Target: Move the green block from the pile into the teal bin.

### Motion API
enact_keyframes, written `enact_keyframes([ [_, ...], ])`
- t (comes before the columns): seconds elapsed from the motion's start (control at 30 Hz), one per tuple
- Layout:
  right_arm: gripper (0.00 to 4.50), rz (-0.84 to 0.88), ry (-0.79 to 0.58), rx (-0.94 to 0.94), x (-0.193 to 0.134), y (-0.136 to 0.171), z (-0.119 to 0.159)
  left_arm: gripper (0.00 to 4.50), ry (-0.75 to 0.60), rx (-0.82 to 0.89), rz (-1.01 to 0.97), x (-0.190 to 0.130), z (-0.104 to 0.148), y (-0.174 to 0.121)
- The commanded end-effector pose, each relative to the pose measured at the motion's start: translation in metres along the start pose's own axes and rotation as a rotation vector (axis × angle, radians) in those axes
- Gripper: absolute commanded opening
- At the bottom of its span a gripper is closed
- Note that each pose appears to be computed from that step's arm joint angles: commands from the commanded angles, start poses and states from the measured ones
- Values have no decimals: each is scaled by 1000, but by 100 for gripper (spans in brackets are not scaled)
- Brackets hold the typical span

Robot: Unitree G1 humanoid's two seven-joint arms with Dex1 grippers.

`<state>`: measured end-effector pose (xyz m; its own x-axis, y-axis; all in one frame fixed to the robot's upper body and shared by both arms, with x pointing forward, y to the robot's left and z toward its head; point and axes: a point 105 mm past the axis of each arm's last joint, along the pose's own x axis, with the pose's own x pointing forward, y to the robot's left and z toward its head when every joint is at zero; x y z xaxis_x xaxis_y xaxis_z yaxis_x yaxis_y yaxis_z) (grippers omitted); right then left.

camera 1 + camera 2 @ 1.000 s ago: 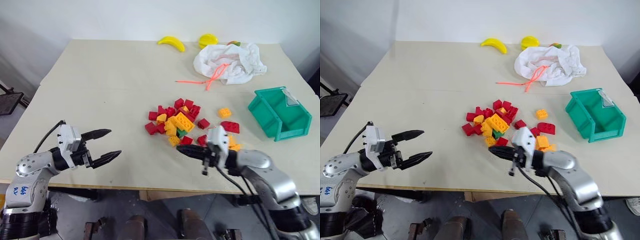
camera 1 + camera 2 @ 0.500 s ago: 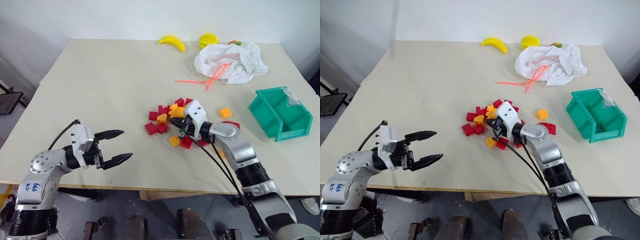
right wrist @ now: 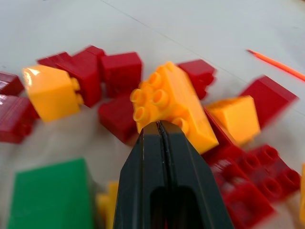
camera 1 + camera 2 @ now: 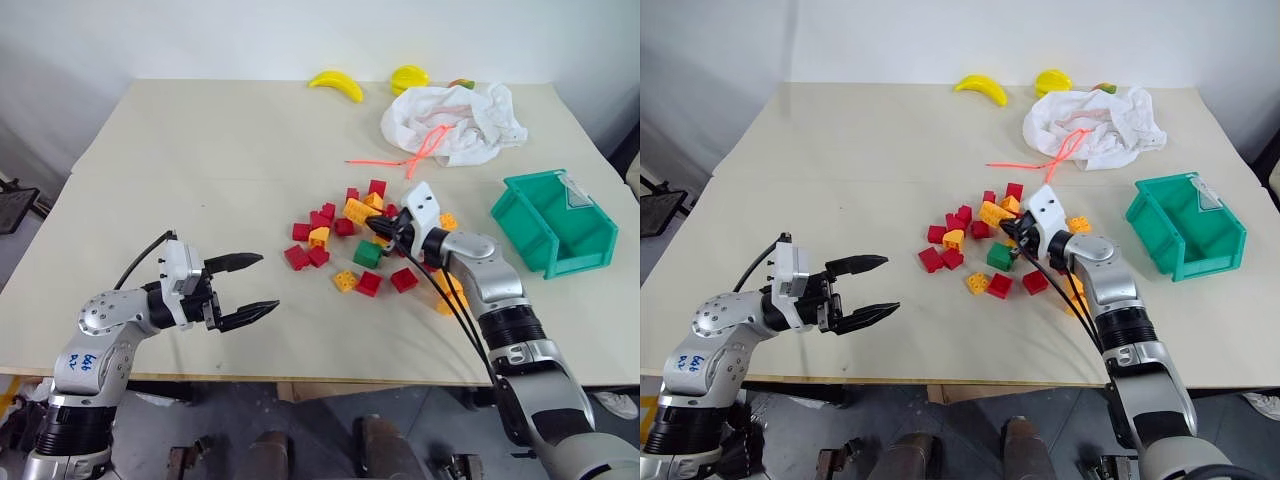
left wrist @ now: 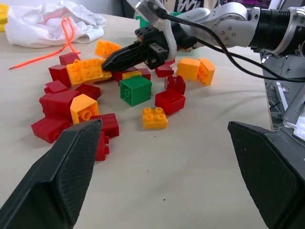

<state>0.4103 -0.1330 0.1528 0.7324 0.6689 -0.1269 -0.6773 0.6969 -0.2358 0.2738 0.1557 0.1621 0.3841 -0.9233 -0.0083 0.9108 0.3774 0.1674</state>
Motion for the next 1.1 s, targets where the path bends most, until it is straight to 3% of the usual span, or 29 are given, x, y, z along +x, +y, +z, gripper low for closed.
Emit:
enact_keyframes([
  [0.03, 3, -39, 31, -16, -19, -17, -11, 450, -18, 23, -7, 2, 6, -2],
  [0.2, 3, 110, -22, -43, -39, 6, -2, 450, -13, 13, -23, 4, 5, -5],
  [0.33, 3, 206, 27, -75, -61, 28, -7, 450, -14, 7, -32, 6, 4, -4],
  [0.43, 3, 166, 41, -80, -79, 22, -7, 450, -16, 3, -37, 8, 5, -4],
  [0.67, 3, 152, -67, -97, -123, 10, 22, 450, -8, -5, -37, 4, 4, -3],
  [0.77, 61, 139, -64, -40, -157, 2, 22, 450, 13, -6, 0, -6, 3, 3],
  [0.9, 186, 91, 16, -50, -183, -2, 4, 450, 31, -18, 25, -15, 1, 6],
  [1.0, 290, 94, 11, -50, -177, 2, 5, 450, 43, -20, 34, -19, -2, 7],
  [1.1, 390, 168, -4, -72, -147, 19, 17, 450, 43, -19, 34, -17, -2, 8],
])
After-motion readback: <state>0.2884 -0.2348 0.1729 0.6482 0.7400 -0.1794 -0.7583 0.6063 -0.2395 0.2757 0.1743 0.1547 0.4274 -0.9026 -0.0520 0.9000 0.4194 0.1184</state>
